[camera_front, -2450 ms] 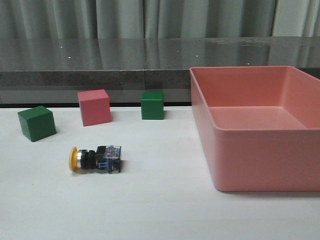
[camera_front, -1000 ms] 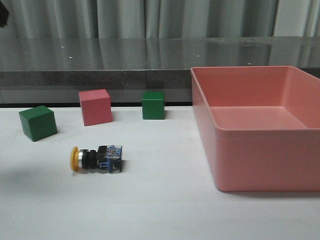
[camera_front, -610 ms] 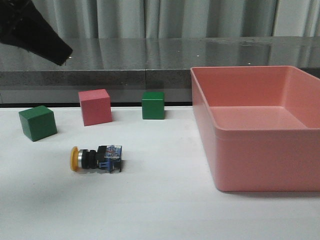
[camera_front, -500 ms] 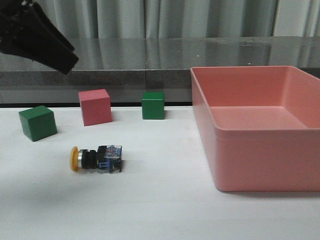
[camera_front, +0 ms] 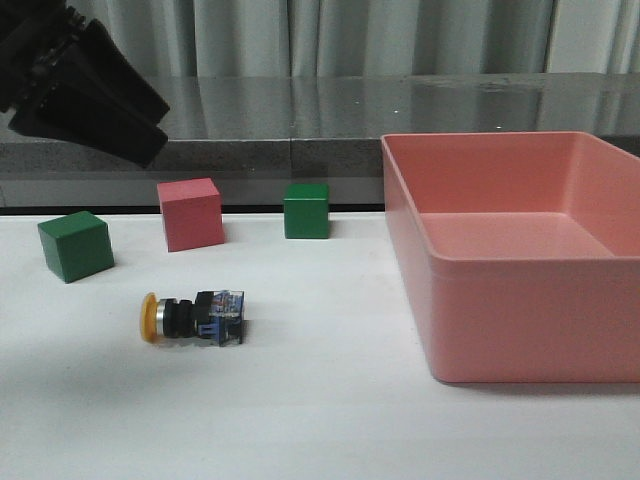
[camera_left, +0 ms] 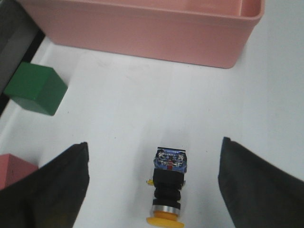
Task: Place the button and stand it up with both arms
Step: 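Lower the left gripper over the lying button and grasp its body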
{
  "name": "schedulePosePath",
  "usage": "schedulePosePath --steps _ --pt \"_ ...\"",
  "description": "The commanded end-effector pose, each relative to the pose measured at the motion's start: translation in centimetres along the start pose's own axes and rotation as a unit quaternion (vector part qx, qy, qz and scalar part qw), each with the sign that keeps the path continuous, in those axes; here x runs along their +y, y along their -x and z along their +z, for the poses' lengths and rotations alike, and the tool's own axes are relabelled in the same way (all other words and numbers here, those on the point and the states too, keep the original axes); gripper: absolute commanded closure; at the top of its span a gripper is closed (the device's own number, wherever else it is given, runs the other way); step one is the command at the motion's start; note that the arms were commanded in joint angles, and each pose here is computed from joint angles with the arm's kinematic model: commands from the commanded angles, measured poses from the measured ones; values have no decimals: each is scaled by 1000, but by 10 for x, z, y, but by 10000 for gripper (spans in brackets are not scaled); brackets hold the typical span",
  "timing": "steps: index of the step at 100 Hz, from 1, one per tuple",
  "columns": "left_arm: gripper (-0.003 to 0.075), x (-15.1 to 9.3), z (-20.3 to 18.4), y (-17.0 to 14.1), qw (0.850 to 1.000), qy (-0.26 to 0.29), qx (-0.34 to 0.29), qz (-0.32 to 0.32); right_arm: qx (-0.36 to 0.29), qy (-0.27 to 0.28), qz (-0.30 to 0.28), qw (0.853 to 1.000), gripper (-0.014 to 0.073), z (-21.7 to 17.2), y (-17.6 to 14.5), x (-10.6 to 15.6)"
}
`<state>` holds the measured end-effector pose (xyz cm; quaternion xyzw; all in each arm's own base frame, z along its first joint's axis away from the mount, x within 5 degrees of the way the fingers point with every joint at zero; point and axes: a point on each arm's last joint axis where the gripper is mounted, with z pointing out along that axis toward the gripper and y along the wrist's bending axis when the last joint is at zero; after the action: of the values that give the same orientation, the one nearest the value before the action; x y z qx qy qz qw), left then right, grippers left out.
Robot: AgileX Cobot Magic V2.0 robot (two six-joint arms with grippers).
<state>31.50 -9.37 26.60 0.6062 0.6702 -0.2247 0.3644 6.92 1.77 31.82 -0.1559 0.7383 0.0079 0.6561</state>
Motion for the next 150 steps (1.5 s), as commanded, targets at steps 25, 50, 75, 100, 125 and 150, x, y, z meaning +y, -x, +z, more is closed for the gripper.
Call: schedulePosePath --steps 25,50,75,100,125,150 --pt "176 16 9 -30 991 -71 -111 33 -40 -20 1 999 671 -2 13 -5" --pt "176 21 21 -47 991 -80 -109 5 -35 -17 1 999 671 -2 12 -4" --pt "201 22 33 -67 993 -98 -67 3 -35 -17 1 999 671 -2 12 -4" --pt "312 22 49 -82 991 -118 -66 -22 -35 -17 1 999 671 -2 12 -4" --pt "315 25 65 -98 990 -116 -68 -53 -35 -17 1 999 671 -2 12 -4" --pt "315 27 74 -107 988 -115 -75 -75 -35 -17 1 999 671 -2 12 -4"
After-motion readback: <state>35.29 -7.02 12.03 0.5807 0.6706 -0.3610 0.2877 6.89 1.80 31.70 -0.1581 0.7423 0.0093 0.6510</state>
